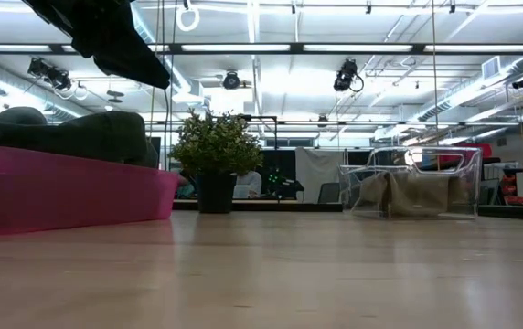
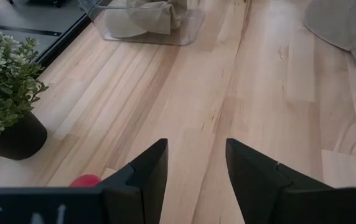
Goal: Pick & Place hat
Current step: Put the right brown cap into the transparent bin
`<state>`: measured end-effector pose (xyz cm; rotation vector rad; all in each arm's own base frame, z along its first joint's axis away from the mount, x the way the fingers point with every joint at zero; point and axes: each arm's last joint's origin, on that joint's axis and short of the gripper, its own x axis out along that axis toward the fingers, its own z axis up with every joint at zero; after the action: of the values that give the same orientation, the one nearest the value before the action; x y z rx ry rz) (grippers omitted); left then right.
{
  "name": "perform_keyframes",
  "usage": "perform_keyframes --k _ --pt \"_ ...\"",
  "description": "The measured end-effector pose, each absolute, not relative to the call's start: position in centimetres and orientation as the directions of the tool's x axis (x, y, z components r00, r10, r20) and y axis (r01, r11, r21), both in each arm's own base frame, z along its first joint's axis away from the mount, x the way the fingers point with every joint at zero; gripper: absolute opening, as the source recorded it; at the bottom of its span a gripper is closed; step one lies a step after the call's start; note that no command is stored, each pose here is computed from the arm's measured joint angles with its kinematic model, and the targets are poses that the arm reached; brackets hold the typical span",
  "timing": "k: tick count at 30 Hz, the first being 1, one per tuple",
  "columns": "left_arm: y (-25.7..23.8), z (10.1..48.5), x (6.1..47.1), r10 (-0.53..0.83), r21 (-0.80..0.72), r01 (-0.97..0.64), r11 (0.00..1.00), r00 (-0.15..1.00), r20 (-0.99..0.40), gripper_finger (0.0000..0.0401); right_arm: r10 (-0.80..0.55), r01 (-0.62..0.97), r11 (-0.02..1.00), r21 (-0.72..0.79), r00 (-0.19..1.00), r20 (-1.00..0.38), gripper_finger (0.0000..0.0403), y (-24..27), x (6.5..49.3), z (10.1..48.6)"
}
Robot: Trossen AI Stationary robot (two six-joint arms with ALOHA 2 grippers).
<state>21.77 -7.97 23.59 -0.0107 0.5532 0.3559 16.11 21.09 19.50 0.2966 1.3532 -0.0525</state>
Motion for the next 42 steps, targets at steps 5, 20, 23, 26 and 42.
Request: perform_keyframes --k 5,20,23,26,42 --pt "-8.0 23.6 21.8 0.328 0.086 -0.333 0.939 0.791 -0.516 0.0165 0.133 0.175 0.970 0.171 0.211 -0.968 0.0198 22.0 15.8 17.6" --pt "-7.9 23.6 21.8 0.329 0.092 -0.331 0.939 0.791 -0.516 0.0165 0.050 -0.016 0.999 0.047 0.203 -0.978 0.0018 21.3 16.5 19.6" --pt "-7.9 23.6 21.8 0.329 0.091 -0.331 0.939 0.792 -0.515 0.0165 -0.037 -0.071 0.996 -0.057 0.263 -0.964 0.0006 20.7 17.4 22.7" --pt "-8.0 23.7 21.8 0.327 0.085 -0.332 0.939 0.796 -0.510 0.0165 -0.213 -0.178 0.940 -0.289 0.356 -0.910 0.0007 19.6 18.1 25.7" --pt "-8.0 23.9 22.0 0.321 0.065 -0.333 0.941 0.811 -0.490 0.0165 -0.826 -0.427 0.436 -0.792 0.160 -0.541 0.0001 5.0 24.1 30.1"
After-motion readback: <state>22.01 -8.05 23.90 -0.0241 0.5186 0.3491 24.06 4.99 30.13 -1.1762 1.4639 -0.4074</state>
